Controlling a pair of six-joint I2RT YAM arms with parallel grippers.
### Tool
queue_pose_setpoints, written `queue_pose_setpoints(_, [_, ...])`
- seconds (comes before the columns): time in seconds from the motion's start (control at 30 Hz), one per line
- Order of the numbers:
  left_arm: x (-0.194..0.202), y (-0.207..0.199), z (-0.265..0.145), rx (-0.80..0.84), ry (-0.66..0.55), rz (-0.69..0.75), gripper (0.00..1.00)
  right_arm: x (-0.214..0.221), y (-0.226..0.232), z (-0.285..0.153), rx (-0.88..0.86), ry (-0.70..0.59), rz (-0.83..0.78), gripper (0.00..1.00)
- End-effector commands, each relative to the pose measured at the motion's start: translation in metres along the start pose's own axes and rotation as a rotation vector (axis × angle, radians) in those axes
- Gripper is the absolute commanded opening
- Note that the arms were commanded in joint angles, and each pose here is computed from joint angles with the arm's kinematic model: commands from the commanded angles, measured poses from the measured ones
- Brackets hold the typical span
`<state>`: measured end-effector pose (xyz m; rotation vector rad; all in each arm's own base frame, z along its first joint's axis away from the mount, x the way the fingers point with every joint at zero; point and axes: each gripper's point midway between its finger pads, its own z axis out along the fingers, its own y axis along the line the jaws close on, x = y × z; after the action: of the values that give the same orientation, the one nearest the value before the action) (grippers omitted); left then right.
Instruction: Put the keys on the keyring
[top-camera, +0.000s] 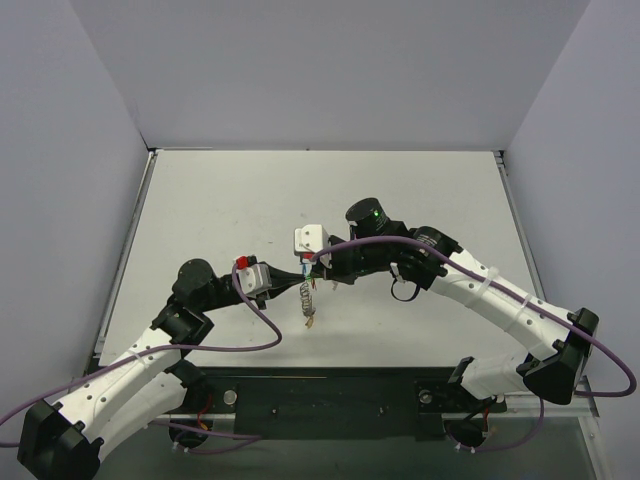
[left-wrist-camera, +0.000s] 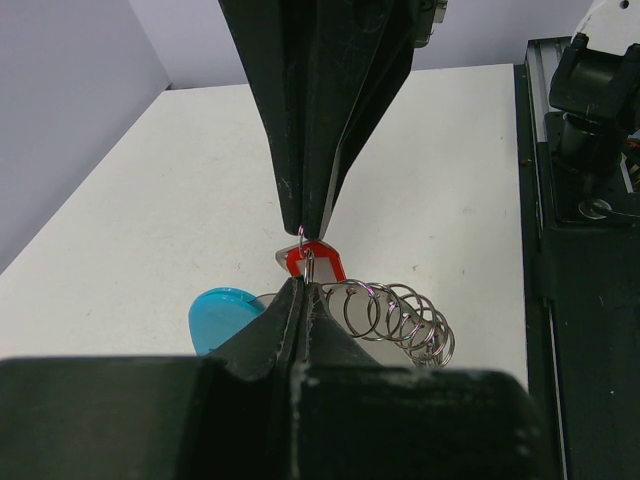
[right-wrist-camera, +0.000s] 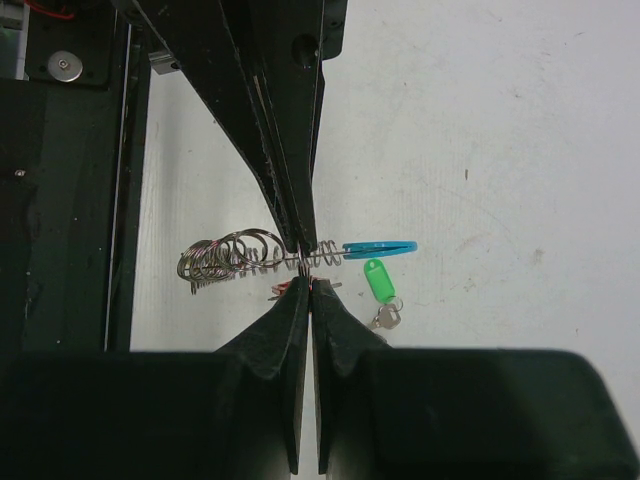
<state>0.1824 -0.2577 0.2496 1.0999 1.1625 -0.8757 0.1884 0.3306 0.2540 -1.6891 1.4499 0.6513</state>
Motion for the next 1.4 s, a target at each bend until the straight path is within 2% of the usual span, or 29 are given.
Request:
queue_pose_setpoints(0.0, [-0.0297, 0.0084, 0.0027, -0.019, -0.074, 0.078, 0.0, -0.0158, -0.0056, -0.0047, 0.021, -0.054, -0.005, 0.0])
queue_pose_setpoints(1.37, [-0.0273, 0.0127, 0.0013, -0.04, -0.058, 0.082, 0.0, -0.0078, -0.0052, -0.006, 0.039, -0.044, 0.007, 0.0])
